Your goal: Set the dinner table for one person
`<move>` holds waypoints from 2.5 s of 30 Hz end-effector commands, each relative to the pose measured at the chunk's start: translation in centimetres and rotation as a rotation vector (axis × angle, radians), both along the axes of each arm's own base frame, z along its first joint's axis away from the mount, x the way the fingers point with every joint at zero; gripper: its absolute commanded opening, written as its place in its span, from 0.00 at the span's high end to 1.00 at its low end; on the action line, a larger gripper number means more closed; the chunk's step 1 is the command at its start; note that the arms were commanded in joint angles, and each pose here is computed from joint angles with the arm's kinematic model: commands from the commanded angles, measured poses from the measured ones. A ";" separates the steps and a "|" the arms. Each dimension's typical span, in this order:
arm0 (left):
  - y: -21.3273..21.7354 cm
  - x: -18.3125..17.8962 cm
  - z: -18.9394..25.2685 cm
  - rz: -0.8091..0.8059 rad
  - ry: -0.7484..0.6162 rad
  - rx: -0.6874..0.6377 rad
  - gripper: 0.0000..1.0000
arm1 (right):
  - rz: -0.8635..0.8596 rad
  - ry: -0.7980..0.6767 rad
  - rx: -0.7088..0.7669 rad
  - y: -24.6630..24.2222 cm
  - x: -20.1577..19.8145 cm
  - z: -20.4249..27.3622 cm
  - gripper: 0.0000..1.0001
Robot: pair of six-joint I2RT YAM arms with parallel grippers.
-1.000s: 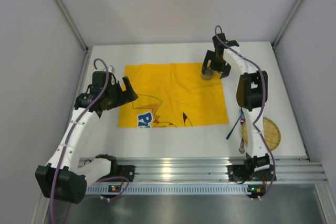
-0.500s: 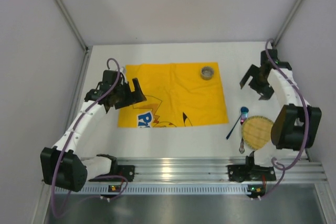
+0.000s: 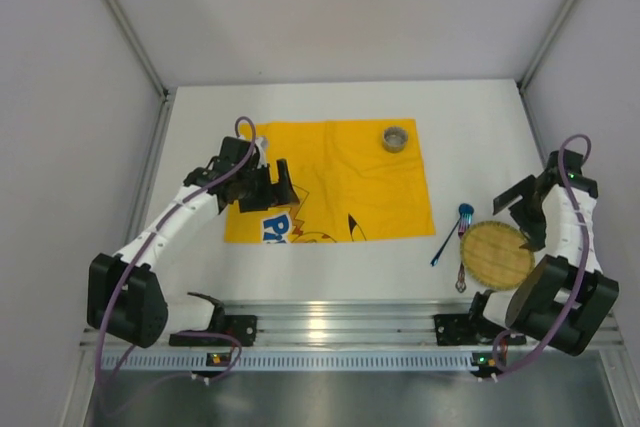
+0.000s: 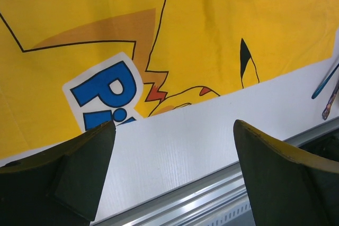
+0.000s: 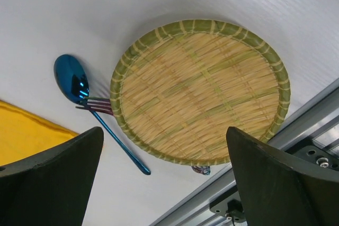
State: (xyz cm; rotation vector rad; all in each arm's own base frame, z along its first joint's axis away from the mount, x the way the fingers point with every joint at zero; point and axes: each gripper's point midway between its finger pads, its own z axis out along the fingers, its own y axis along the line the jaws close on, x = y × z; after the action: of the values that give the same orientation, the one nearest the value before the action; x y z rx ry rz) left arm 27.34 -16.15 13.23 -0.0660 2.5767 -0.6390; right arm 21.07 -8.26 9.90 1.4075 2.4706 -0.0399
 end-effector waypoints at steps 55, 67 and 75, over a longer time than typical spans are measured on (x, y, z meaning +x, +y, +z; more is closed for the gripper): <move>0.2 0.9 1.5 0.040 0.003 0.041 0.03 | 0.281 -0.349 0.070 7.2 27.1 5.3 0.22; -2.2 3.0 1.3 -0.026 0.001 0.043 0.03 | 0.091 -0.471 0.296 1.7 18.8 0.8 0.16; -2.7 3.0 2.3 -0.030 -0.015 0.067 0.03 | 0.138 -0.807 0.553 4.6 21.7 -0.1 0.16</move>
State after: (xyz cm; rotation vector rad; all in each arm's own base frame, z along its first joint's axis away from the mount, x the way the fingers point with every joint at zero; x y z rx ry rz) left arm 29.45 -18.46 13.81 -0.0183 2.6434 -0.5645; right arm 38.03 -4.01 4.66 1.3595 2.1530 0.8787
